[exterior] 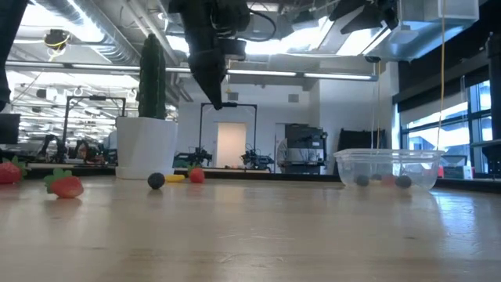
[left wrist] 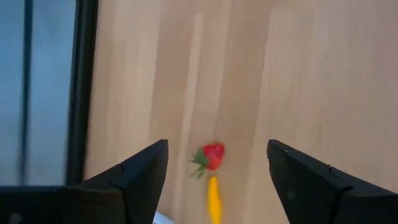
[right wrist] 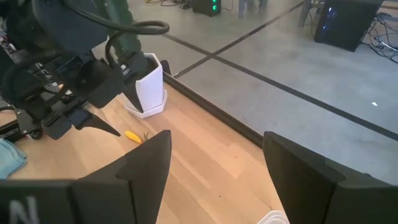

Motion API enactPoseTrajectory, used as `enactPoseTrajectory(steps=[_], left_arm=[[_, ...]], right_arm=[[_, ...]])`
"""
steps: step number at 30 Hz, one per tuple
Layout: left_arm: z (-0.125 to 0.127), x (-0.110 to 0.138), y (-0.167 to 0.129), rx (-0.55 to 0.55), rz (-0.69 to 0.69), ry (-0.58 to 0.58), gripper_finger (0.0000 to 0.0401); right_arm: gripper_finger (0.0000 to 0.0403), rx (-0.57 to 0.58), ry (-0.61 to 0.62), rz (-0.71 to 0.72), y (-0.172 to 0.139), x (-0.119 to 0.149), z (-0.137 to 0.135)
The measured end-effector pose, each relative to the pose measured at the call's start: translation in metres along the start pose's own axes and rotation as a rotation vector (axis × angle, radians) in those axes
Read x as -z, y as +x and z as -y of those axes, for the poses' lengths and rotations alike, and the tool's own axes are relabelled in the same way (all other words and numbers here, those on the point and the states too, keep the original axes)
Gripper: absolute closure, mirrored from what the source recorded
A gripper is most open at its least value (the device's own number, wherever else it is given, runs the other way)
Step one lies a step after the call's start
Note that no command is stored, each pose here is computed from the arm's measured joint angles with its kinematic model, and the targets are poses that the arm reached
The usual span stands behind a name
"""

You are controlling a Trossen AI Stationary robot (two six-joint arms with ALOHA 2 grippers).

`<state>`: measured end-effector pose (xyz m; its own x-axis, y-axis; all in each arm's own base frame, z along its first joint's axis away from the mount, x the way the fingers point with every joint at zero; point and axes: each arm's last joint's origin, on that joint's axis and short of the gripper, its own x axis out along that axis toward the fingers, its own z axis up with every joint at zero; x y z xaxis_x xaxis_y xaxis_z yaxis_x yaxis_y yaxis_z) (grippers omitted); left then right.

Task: Pick and placing Produce into tupperware
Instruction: Put the top red strawberry into the transparent bin

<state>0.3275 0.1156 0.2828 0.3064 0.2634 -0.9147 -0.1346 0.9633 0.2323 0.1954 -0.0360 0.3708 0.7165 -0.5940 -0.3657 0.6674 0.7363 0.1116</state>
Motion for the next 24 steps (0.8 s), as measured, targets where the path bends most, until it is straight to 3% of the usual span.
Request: enactPoseTrajectory(steps=[5, 11, 17, 24], left_arm=[[0.002, 0.000, 0.000, -0.024, -0.017, 0.224, 0.0143], [-0.012, 0.008, 0.002, 0.017, -0.040, 0.361, 0.0141], [-0.029, 0.013, 0.010, 0.049, -0.056, 0.382, 0.0146], [-0.030, 0.015, 0.054, 0.124, -0.173, 0.419, 0.0147]], right_arm=[[0.0148, 0.000, 0.000, 0.000, 0.000, 0.000, 0.000], [0.0148, 0.000, 0.005, 0.000, 0.000, 0.000, 0.000], [0.0148, 0.000, 0.031, 0.000, 0.000, 0.000, 0.000], [0.0148, 0.000, 0.031, 0.000, 0.000, 0.000, 0.000]])
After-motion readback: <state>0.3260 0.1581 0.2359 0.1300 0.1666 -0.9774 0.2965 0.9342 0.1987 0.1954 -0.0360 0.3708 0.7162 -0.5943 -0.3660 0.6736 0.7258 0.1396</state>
